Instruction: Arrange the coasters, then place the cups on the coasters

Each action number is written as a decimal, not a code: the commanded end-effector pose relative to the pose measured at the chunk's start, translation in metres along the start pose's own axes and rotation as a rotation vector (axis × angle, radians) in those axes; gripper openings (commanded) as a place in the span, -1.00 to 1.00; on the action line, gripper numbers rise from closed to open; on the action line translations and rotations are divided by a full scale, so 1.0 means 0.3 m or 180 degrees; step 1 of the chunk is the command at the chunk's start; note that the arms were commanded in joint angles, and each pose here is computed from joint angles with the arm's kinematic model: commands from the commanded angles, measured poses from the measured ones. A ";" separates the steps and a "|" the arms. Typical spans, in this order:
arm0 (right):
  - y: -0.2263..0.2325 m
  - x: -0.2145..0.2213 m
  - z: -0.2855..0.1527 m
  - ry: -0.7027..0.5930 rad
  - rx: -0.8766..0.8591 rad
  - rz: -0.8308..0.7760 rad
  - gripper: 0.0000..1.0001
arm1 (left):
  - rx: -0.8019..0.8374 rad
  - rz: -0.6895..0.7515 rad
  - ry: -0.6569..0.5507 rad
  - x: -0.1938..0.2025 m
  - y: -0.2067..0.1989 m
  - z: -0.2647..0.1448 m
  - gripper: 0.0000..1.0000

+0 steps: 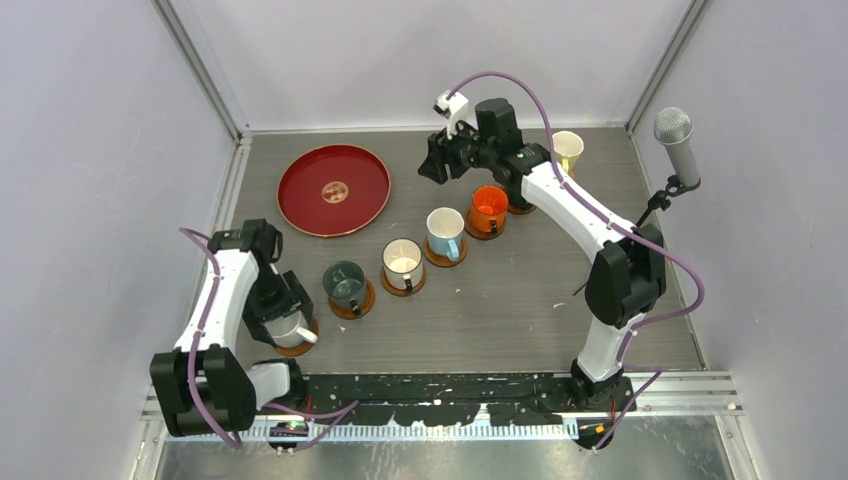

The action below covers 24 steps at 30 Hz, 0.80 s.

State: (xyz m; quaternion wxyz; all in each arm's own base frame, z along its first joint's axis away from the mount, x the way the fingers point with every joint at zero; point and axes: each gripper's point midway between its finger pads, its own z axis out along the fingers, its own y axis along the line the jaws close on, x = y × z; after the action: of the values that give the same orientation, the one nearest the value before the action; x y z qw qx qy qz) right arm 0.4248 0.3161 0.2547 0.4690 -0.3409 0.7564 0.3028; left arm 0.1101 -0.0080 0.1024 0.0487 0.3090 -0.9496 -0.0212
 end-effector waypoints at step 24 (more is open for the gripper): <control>0.012 -0.099 -0.022 -0.0187 -0.0022 -0.0121 0.15 | 0.1588 0.3918 -0.1297 -0.093 -0.331 -0.555 0.90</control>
State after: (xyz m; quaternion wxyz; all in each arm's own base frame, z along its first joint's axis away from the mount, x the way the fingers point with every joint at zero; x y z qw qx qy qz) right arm 0.4265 0.3178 0.2625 0.4742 -0.3434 0.7514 0.3042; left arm 0.2174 -0.0552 0.2513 -0.1808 -0.0855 -0.9703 0.1362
